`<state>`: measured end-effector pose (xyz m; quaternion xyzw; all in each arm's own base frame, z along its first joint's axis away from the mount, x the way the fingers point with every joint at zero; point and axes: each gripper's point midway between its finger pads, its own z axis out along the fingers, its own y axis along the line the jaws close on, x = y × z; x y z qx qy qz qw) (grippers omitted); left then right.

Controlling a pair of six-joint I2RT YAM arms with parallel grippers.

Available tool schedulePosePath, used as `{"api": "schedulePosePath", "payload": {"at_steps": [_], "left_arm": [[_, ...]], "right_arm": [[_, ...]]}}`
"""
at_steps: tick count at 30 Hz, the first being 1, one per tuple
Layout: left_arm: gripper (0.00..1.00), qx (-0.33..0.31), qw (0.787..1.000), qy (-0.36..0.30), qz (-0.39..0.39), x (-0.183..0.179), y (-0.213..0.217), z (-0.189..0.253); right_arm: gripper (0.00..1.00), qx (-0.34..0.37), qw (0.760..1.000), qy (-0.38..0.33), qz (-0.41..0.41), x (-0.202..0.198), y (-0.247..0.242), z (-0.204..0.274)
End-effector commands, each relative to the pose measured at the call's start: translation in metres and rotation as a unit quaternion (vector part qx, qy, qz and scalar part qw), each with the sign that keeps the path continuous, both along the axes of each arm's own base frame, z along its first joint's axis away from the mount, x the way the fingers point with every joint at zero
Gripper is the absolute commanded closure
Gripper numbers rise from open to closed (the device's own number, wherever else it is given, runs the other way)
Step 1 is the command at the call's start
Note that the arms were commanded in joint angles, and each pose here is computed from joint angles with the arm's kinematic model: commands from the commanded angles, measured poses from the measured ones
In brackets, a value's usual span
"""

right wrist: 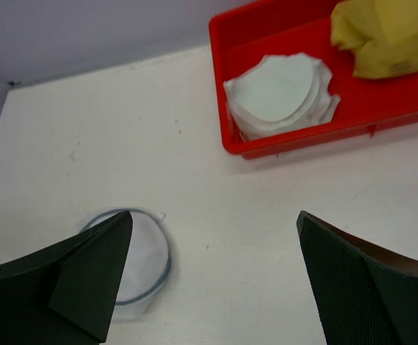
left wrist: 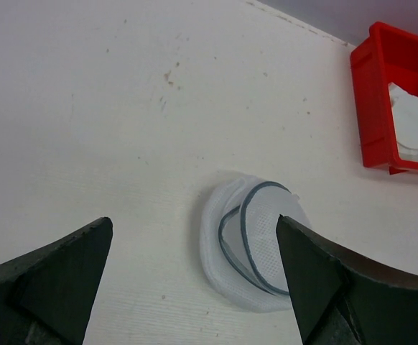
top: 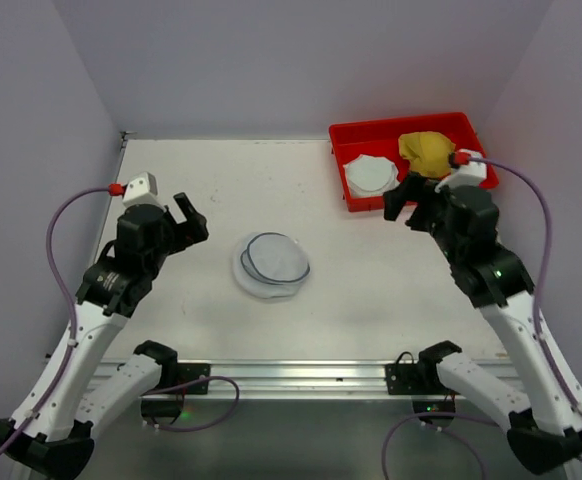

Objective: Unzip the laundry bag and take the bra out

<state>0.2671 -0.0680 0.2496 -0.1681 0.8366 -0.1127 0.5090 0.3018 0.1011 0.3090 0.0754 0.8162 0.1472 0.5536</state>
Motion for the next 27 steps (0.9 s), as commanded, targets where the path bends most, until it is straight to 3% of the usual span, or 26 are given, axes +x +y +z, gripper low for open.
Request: {"api": "schedulePosePath", "payload": {"at_steps": [1, 10, 15, 21, 27], "left_arm": [[0.00, 0.053, 0.998, -0.041, 0.020, -0.017, 0.028, 0.039], [0.00, 0.091, 0.987, -0.131, 0.033, -0.067, 0.063, 0.116], [0.00, 0.082, 0.977, -0.188, 0.064, -0.097, 0.084, 0.144], [0.00, 0.059, 0.971, -0.221, 0.075, -0.112, 0.089, 0.153], [0.00, 0.047, 0.974, -0.213, 0.057, -0.105, 0.079, 0.145]], "right_arm": [[0.01, -0.048, 0.995, -0.054, -0.074, -0.045, -0.054, 0.029], [0.01, -0.018, 0.977, -0.181, -0.107, -0.132, -0.102, 0.077], [0.01, -0.019, 0.972, -0.217, -0.088, -0.153, -0.105, 0.084], [0.01, -0.011, 0.962, -0.265, -0.068, -0.174, -0.107, 0.093], [0.01, -0.015, 0.962, -0.264, -0.065, -0.173, -0.106, 0.087]]}}
